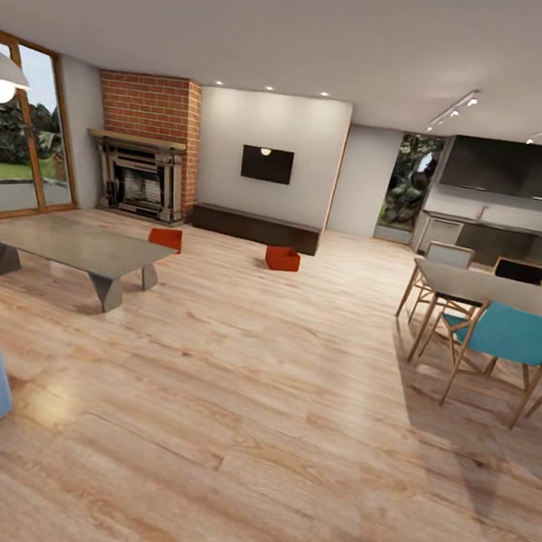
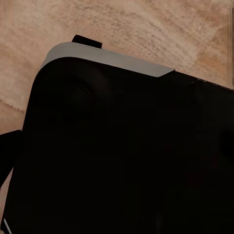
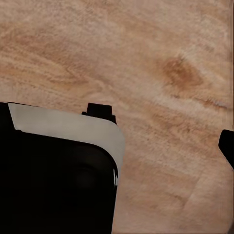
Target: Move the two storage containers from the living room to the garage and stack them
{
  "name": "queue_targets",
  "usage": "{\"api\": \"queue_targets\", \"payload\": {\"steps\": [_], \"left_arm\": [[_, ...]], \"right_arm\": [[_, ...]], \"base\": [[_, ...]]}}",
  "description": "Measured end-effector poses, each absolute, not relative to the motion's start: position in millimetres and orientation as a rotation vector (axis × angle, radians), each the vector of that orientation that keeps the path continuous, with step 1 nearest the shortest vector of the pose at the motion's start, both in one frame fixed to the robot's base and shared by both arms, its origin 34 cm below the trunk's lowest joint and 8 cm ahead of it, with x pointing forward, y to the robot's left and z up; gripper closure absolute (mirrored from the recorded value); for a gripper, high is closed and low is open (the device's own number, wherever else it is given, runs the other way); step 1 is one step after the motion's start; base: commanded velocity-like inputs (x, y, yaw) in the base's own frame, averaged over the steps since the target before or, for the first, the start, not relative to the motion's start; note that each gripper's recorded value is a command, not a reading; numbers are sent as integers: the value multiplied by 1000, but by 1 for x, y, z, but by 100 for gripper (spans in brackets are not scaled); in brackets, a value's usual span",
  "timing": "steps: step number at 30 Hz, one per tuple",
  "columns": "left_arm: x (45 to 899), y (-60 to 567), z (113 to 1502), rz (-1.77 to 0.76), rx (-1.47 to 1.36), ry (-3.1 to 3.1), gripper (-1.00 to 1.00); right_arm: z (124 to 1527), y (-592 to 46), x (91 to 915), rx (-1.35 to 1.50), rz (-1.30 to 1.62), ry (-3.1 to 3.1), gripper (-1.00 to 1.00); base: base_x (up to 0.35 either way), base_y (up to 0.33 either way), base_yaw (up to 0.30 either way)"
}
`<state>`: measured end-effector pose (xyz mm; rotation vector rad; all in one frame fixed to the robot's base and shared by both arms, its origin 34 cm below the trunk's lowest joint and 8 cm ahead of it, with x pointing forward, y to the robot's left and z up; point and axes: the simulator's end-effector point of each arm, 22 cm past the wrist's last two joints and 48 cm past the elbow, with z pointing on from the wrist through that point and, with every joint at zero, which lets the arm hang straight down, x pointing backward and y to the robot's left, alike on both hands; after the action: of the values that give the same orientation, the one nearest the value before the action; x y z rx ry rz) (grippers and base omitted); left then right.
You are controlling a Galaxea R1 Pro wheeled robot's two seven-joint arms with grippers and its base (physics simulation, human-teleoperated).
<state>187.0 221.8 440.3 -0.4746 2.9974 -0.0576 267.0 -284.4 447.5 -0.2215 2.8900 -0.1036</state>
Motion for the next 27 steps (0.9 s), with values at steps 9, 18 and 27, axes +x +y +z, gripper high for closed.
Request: {"api": "queue_targets", "payload": {"steps": [9,18,27], "left_arm": [[187,222,440,-57,-475,2996,-100],[188,222,440,-57,-475,2994,-100],[187,222,440,-58,-475,2996,-100]], "right_arm": [[448,-284,267,-221,-103,2890,-100],[448,-284,267,-221,-103,2890,-100],[448,-284,267,-221,-104,2890,-100]], "base": [[326,0,0],[326,0,0],[326,0,0]]}}
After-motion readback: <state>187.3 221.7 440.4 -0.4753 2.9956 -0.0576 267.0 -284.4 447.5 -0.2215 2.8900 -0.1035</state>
